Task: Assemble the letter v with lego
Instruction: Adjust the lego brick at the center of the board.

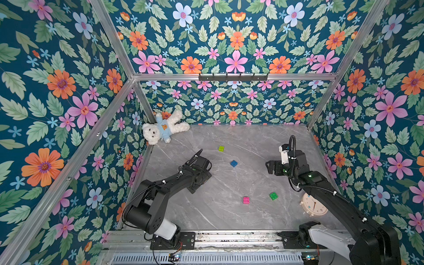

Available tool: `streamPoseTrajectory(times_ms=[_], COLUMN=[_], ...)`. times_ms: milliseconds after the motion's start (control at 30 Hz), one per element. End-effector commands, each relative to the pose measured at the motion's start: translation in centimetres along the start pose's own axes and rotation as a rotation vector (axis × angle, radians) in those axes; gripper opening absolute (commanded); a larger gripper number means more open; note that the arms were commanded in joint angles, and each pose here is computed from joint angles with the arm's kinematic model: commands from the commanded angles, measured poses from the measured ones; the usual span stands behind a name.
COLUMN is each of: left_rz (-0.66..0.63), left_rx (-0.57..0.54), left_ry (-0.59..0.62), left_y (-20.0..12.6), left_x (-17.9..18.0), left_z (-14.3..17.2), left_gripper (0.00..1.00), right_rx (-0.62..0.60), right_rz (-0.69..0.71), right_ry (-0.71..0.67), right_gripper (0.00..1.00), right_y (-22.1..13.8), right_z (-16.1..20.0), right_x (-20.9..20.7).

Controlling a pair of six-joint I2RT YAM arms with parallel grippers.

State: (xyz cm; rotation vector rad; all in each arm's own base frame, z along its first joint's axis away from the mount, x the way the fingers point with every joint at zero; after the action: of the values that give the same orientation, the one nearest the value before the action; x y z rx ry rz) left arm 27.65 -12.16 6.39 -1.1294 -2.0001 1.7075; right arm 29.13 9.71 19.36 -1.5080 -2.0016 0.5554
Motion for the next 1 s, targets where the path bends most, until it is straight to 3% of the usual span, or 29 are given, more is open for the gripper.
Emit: streamPoseTrajectory(times_ms=[0,167,233,300,367,533,700,967], left_rz=[-0.037,-0.061,-0.060,-0.040,-0.031,-0.040,-0.127,-0.079], left_rx=[-0.002,-0.023,-0.032,-0.024,-0.001,0.027,-0.026,0.037], left_ry=[-0.012,0.024,0.059,0.128,0.219,0.437,0.513,0.710], left_y=[0.5,1.0,1.1,1.3,1.7,1.8,-0.5,-2.6], left_x=[0.5,0.4,0.0,-1.3,-2.7,-4.6,-3.5,-1.9], left_z=[0.0,-0.7,-1.3,-1.8,-1.9,-1.8,-3.1,-1.5], left_gripper=[0.96,0.91,0.84,0.71,0.66,0.73,0.75,0.80], right_rx=[-0.037,-0.039,-0.039,-0.037,-0.035,-0.023,-0.006,0.013], right_rz=[-0.024,-0.032,-0.042,-0.046,-0.049,-0.049,-0.054,-0.065], right_ry=[-0.010,-0.011,-0.013,-0.014,-0.015,-0.025,-0.031,-0.034], right_gripper=[0.99,0.99,0.99,0.99,0.99,0.99,0.99,0.99], right_y=[-0.2,-0.2,-0.1,0.0,0.0,0.4,0.8,1.2], right_z=[-0.6,-0.5,-0.5,-0.4,-0.4,-0.2,-0.1,0.1], right_x=[0.4,0.4,0.6,0.6,0.7,0.6,0.7,0.8])
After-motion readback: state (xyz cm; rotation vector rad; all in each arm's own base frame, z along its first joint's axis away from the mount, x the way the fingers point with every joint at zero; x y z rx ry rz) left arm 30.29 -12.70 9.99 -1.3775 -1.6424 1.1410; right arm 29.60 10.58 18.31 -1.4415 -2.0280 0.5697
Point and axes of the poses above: each gripper's point midway between its finger pads, its own y axis out along the fingers, its own x axis along the line the jaws close on, z = x × y, the point moved 4 cm from there along -y, back along the fingers, and after that the axes turned 4 degrees about -y, right-handed, at the moved point
